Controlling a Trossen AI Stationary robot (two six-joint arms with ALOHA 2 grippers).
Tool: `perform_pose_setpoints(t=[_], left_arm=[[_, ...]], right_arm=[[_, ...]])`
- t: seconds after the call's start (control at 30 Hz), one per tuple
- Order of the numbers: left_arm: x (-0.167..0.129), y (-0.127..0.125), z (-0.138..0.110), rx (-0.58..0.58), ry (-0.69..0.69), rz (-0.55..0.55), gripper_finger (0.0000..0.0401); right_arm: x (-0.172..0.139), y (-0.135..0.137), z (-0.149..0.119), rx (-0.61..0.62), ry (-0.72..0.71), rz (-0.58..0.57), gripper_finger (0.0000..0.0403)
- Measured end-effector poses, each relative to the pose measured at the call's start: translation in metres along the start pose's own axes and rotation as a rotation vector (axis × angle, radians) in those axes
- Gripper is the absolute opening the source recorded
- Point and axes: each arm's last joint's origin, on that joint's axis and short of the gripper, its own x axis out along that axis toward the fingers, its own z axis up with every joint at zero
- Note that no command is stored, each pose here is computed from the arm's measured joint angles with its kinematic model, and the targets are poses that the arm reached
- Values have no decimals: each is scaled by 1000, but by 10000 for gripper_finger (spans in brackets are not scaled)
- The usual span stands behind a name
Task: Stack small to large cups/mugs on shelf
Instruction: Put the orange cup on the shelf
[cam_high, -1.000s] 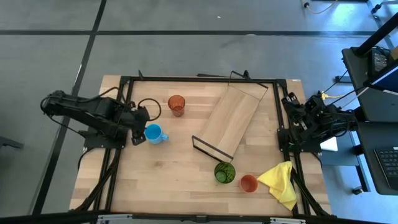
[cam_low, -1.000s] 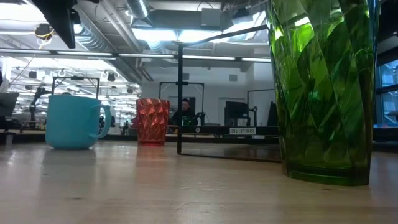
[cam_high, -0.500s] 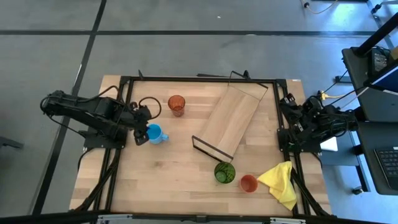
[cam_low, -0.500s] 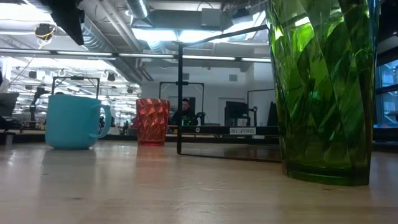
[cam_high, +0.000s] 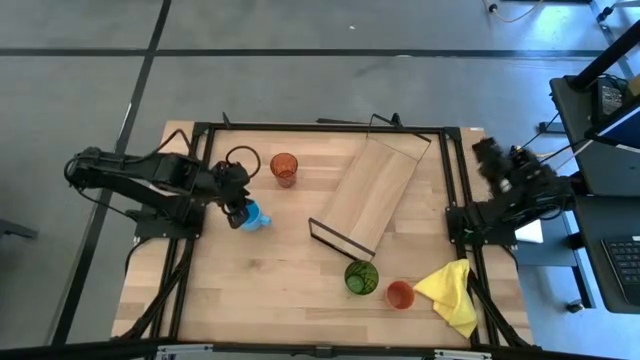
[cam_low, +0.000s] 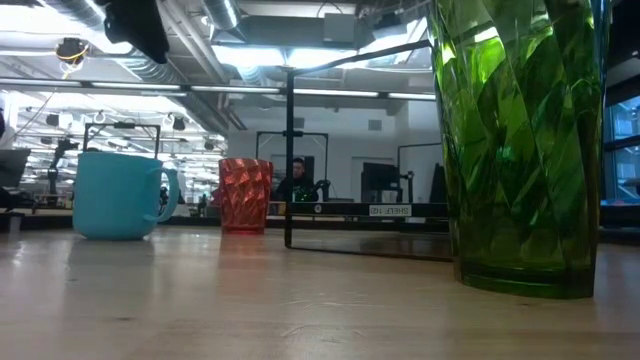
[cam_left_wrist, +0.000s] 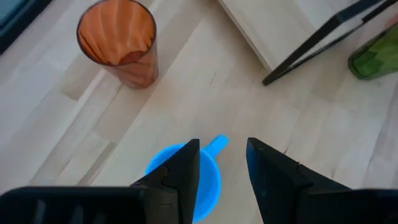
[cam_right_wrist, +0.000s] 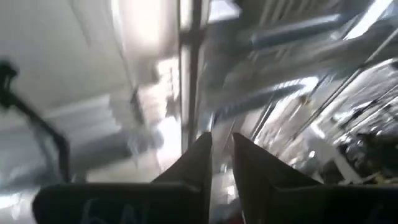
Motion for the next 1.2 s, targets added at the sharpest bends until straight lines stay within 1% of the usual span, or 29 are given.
perform_pose_setpoints(t=[0.03,0.07,0.1,0.17,0.23,0.3,0.33,0.37,0.5,0.57,0.73,0.87,1.07,1.13,1.2], left_arm=[[0,1,0,5,-3,2,127],[0,2,1,3,-6,4,127],[0,3,2,1,-9,7,127],[1,4,4,5,-15,12,126],[1,5,6,-5,-33,7,125],[1,5,9,-9,-43,-7,126],[1,6,10,-5,-50,-20,127],[0,7,11,-2,-57,-29,127],[0,10,14,-15,-70,-28,125],[-2,12,14,-22,-80,-31,126],[-8,15,13,-31,-111,-29,127],[-12,17,12,-37,-142,-18,127],[-18,20,11,-45,-167,-23,127],[-19,20,11,-52,-171,-26,127],[-19,20,11,-66,-170,-27,127]], right_arm=[[2,2,6,5,-18,9,62],[6,4,10,-14,-2,34,62],[9,7,12,-43,44,56,62],[18,12,10,-68,222,71,62],[27,17,4,-32,401,21,62],[42,23,1,4,489,-57,62],[52,28,0,-5,505,-77,62],[62,33,0,-41,515,-77,62],[105,57,0,-244,565,-29,62],[122,66,0,-278,609,-23,62],[156,87,4,-153,604,22,62],[176,99,7,-86,587,72,62],[196,111,9,-67,562,104,62],[197,113,5,-100,580,150,62],[195,112,-1,-158,623,157,62]])
